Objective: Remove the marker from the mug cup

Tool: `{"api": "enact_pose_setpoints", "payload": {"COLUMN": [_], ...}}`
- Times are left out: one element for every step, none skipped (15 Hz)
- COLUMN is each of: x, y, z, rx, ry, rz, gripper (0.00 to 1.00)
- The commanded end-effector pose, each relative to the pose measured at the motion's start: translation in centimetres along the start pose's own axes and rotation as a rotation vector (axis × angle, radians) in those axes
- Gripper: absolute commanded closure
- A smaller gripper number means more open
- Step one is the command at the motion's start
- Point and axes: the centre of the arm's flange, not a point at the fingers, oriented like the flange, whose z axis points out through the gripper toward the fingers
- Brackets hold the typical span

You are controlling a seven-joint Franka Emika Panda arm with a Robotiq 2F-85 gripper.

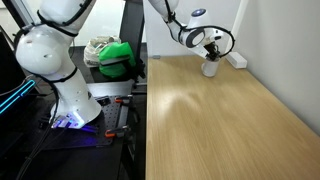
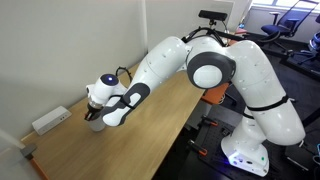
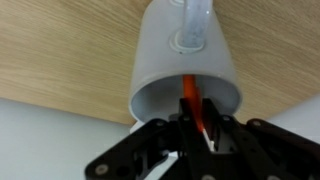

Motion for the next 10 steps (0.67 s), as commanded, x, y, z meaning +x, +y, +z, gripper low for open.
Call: {"api": "enact_pose_setpoints", "payload": {"x": [-0.5, -0.5, -0.4, -0.5, -0.5, -0.5, -0.5, -0.4, -0.4, -0.3], "y": [-0.8, -0.8, -0.9, -1.0, -1.1, -1.2, -1.2, -1.4, -1.5, -1.6], "z": [-1.8, -1.9, -2.0, -2.0, -2.1, -2.3, -2.4, -2.6, -2.7, -2.8], "rx": [-0.029, -0.031, -0.034, -0.037, -0.042, -0.046, -0.049, -0.053, -0.057, -0.063], "ry": [0.04, 0.048, 0.055, 0.062, 0.067, 0.072, 0.077, 0.083, 0.089, 0.094], "rz": [-0.008, -0.011, -0.015, -0.019, -0.024, -0.027, -0.033, -0.038, -0.042, -0.047], "gripper": [0.96, 0.96, 0.96, 0.96, 0.96, 0.96, 0.96, 0.96, 0.96, 0.96]}}
